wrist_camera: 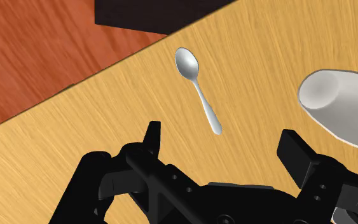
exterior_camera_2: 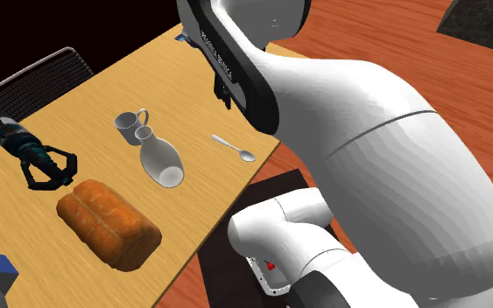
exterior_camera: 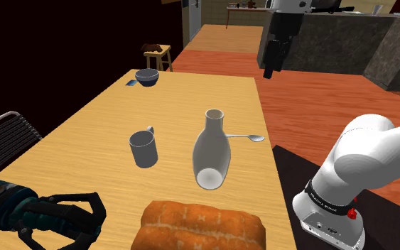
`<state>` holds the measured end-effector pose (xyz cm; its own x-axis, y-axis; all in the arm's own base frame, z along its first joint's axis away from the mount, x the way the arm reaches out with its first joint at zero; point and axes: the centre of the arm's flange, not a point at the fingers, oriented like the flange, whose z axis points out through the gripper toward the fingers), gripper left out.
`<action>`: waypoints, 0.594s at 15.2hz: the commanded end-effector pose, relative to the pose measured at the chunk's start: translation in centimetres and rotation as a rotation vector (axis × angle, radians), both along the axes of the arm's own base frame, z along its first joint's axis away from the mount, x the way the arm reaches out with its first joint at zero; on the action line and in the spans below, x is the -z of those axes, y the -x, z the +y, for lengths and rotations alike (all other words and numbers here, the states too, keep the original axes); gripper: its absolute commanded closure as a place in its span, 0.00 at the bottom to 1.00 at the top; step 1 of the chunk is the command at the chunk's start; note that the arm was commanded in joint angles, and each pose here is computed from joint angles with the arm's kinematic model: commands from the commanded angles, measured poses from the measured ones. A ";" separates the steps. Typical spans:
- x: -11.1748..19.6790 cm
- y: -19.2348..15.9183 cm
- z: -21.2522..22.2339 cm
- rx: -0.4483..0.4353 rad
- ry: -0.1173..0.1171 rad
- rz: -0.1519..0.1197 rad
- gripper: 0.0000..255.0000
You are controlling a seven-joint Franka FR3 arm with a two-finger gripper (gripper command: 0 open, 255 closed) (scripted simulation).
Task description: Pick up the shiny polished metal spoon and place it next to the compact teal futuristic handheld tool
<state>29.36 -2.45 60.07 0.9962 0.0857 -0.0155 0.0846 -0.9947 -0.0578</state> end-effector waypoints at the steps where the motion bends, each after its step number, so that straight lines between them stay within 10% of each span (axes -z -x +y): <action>1: 0.0 0.0 0.0 0.000 0.000 0.000 0.00; 9: 10.4 -0.8 0.1 -0.130 -0.054 -0.099 0.00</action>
<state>30.07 -2.67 50.84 0.9781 0.1955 0.0720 0.2017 -0.9751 -0.0923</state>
